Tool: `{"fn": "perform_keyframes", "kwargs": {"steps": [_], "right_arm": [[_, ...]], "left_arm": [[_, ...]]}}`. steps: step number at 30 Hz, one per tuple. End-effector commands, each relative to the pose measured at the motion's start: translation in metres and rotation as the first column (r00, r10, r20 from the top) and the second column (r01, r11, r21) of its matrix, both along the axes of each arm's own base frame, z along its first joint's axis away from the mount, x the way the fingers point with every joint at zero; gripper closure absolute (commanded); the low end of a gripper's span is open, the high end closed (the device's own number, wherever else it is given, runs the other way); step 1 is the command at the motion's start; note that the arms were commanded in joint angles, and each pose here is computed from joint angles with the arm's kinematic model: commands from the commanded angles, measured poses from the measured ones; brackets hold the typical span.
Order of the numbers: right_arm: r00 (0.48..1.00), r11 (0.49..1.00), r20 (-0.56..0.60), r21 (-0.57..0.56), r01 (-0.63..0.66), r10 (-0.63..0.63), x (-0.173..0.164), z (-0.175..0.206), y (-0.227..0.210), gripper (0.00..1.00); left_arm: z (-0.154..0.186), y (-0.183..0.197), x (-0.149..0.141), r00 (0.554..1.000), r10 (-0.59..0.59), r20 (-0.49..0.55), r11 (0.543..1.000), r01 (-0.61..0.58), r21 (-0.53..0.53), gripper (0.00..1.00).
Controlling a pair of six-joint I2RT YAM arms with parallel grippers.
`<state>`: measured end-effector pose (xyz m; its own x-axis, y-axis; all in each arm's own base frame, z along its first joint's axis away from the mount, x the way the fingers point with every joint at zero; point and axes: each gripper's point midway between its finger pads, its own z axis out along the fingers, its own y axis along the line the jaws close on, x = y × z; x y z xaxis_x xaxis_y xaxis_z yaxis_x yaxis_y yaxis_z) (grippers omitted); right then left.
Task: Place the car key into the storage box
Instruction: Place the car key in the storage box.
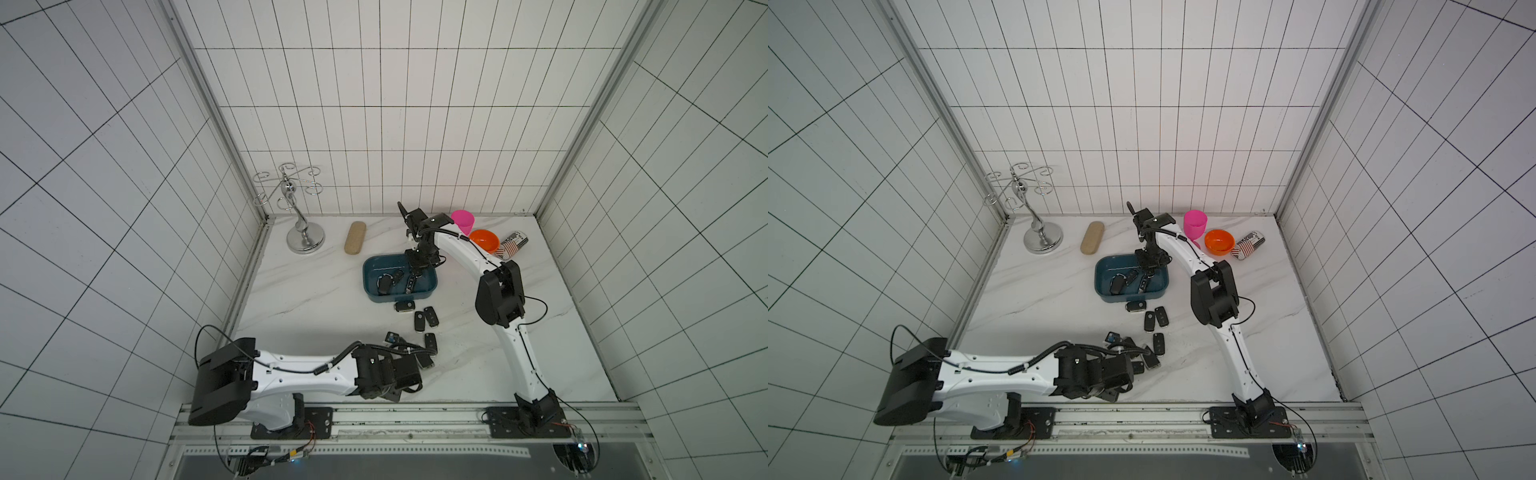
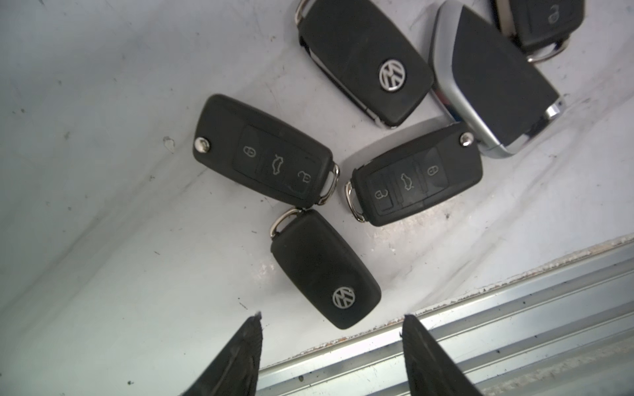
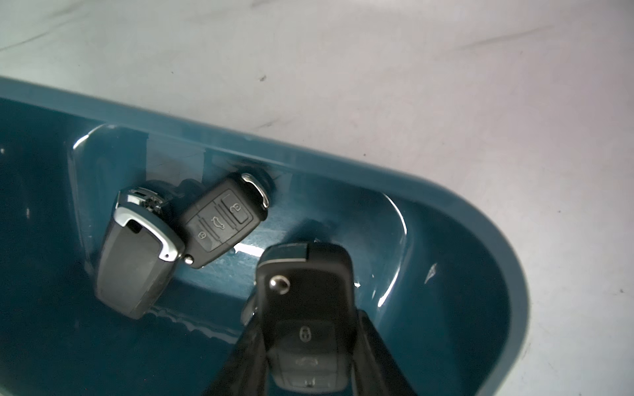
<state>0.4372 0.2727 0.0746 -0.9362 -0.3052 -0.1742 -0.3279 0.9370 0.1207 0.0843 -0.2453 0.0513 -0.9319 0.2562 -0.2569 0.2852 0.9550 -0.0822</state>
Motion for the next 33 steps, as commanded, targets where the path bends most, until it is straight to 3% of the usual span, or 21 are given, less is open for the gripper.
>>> {"fn": "perform_keyframes", "kwargs": {"steps": [1,12,22,33], "right_arm": [[0.998,1.000,-0.065,-0.031,-0.003,0.001,-0.007,-0.018,-0.006,0.75],[0.995,0.996,-0.103,-0.087,-0.007,-0.002,-0.016,-0.043,-0.011,0.74],[0.995,0.993,-0.096,-0.118,-0.006,-0.005,-0.016,-0.054,-0.012,0.72],[0.996,0.992,-0.091,-0.129,-0.010,-0.002,-0.016,-0.054,-0.013,0.64]], "left_arm": [[-0.004,-0.007,-0.005,0.998,0.050,-0.028,0.998,-0.051,-0.022,0.37],[-0.022,-0.011,-0.021,0.989,0.087,-0.116,0.996,-0.085,0.024,0.38],[-0.030,-0.011,-0.016,0.990,0.105,-0.090,0.993,-0.099,0.067,0.38],[-0.035,-0.013,-0.003,0.986,0.149,-0.079,0.985,-0.140,0.102,0.40]]}}
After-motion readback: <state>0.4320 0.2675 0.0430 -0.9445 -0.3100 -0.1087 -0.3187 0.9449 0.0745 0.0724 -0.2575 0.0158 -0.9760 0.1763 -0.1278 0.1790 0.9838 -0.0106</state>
